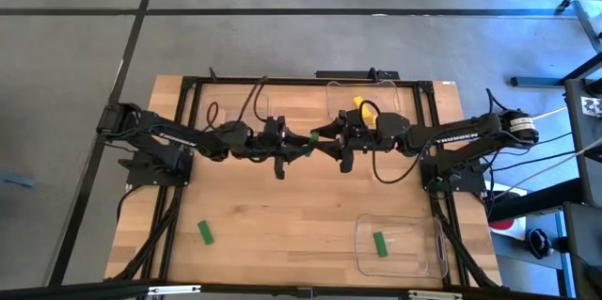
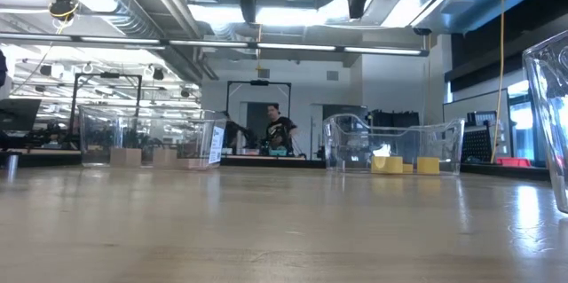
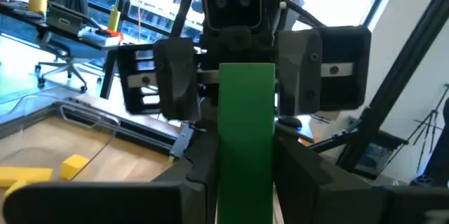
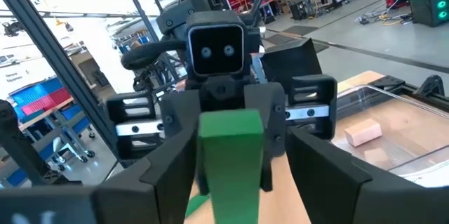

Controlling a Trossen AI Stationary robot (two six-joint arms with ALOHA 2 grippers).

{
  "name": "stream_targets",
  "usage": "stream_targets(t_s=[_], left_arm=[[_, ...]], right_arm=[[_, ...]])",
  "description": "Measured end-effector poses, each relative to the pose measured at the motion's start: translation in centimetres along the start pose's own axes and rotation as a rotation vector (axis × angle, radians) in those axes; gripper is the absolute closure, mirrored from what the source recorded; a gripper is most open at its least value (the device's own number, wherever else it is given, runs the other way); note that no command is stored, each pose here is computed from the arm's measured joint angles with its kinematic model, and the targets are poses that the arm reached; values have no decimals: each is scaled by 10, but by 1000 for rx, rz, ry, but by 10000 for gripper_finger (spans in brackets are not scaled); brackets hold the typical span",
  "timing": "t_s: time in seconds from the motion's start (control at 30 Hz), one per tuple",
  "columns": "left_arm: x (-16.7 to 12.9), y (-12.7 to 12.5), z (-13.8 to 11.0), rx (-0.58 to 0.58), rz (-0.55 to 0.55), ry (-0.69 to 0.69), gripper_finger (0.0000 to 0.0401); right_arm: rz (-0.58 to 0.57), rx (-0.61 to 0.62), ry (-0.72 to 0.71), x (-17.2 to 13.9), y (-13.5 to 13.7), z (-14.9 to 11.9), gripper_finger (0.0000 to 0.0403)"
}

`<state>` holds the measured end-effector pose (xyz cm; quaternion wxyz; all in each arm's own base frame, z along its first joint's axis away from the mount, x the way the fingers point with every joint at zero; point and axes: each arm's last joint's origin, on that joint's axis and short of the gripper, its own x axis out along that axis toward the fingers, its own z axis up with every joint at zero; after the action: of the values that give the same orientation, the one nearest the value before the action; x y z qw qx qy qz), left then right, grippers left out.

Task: Sort & place blocks by color
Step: Put the top green block into the bottom transparent bin

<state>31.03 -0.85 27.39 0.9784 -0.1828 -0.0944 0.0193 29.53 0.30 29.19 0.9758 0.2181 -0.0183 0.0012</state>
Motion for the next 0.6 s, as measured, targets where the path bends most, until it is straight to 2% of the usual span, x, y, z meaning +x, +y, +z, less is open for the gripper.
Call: stream_targets(t_s=[0.33,0.43,0.53,0.6], left_arm=[[4,4,1,15,-1,5,311],[4,5,3,15,-5,-1,311],[4,5,3,5,-26,9,311],[4,6,3,5,-22,12,311]], right_arm=[[3,24,-4,1,1,1,188],[4,26,-6,1,1,1,225],[4,8,-12,1,1,2,296],[6,-5,-6,1,1,2,294]])
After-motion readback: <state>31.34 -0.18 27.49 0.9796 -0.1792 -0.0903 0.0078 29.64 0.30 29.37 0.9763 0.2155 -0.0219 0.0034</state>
